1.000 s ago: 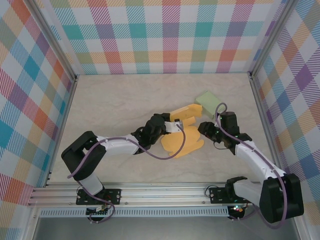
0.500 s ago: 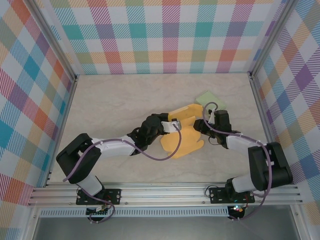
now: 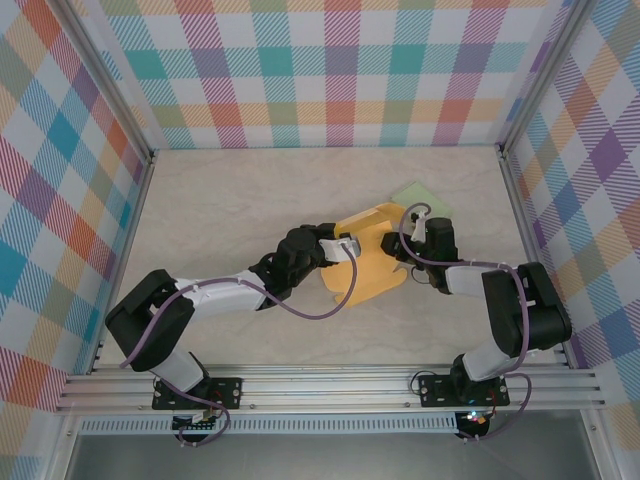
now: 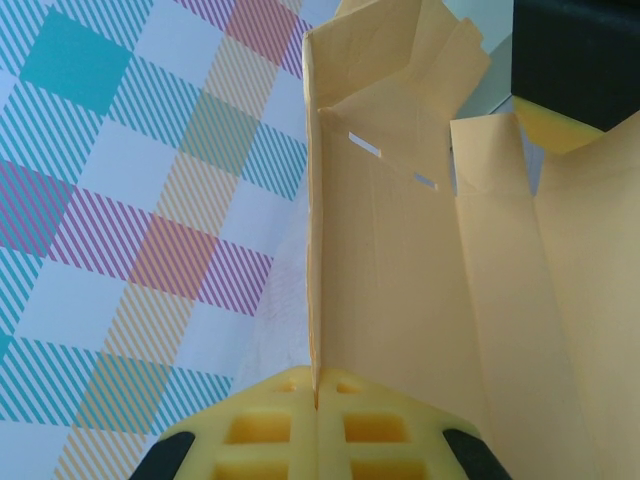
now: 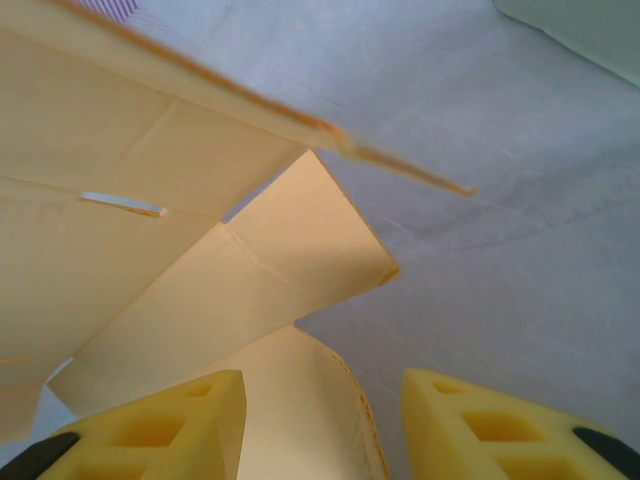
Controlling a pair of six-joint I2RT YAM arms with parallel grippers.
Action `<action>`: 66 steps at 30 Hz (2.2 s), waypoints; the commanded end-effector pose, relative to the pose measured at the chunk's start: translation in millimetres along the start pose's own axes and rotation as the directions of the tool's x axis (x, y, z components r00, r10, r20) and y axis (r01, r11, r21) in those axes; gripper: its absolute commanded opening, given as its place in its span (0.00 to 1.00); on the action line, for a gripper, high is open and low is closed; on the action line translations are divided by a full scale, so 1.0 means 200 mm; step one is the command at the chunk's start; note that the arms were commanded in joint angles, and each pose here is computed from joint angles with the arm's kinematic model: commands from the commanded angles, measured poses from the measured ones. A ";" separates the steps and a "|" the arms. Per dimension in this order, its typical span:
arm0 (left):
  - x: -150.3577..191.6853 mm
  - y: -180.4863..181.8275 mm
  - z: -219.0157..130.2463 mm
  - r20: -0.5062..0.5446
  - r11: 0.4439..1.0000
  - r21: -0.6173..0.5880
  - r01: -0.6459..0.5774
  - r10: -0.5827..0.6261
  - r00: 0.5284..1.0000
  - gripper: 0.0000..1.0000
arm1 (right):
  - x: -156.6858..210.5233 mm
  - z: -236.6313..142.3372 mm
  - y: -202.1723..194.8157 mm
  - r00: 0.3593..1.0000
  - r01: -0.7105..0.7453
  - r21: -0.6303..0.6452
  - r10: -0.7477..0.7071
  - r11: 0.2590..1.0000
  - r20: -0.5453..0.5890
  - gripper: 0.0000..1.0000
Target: Fold the paper box
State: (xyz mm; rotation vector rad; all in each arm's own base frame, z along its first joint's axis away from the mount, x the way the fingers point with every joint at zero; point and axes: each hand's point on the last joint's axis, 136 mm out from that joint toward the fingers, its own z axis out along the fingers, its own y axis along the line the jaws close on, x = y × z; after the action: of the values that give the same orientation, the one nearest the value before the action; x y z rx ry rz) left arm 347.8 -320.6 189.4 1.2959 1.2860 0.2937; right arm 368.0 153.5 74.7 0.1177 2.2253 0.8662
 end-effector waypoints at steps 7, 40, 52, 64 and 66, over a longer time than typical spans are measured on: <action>-0.03 0.04 -0.02 0.040 0.999 -0.007 0.035 -0.035 0.999 0.00 | -0.09 -0.02 0.06 0.996 0.084 -0.022 -0.083 0.996 0.040 0.54; -0.04 0.05 -0.03 0.053 0.997 0.028 0.077 -0.078 0.996 0.00 | -0.11 0.00 0.11 0.992 0.126 -0.074 -0.124 0.989 0.036 0.59; -0.03 0.03 0.02 0.032 0.997 0.024 0.073 -0.074 0.997 0.00 | -0.10 -0.09 0.20 0.996 -0.044 -0.139 0.053 0.989 0.068 0.52; -0.10 -0.06 0.10 0.029 0.998 0.047 0.029 -0.031 0.999 0.00 | 0.02 -0.03 0.18 0.980 -0.175 -0.118 0.184 0.977 0.071 0.60; -0.10 -0.07 0.11 0.029 0.999 0.047 0.024 -0.025 0.999 0.00 | 0.05 -0.04 0.19 0.980 -0.176 -0.131 0.187 0.976 0.074 0.60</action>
State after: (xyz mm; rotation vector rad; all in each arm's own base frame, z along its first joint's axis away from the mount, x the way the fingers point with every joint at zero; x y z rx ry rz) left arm 352.8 -340.3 174.5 1.3261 1.3259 0.2407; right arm 347.7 176.3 84.7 0.2818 2.1715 1.0271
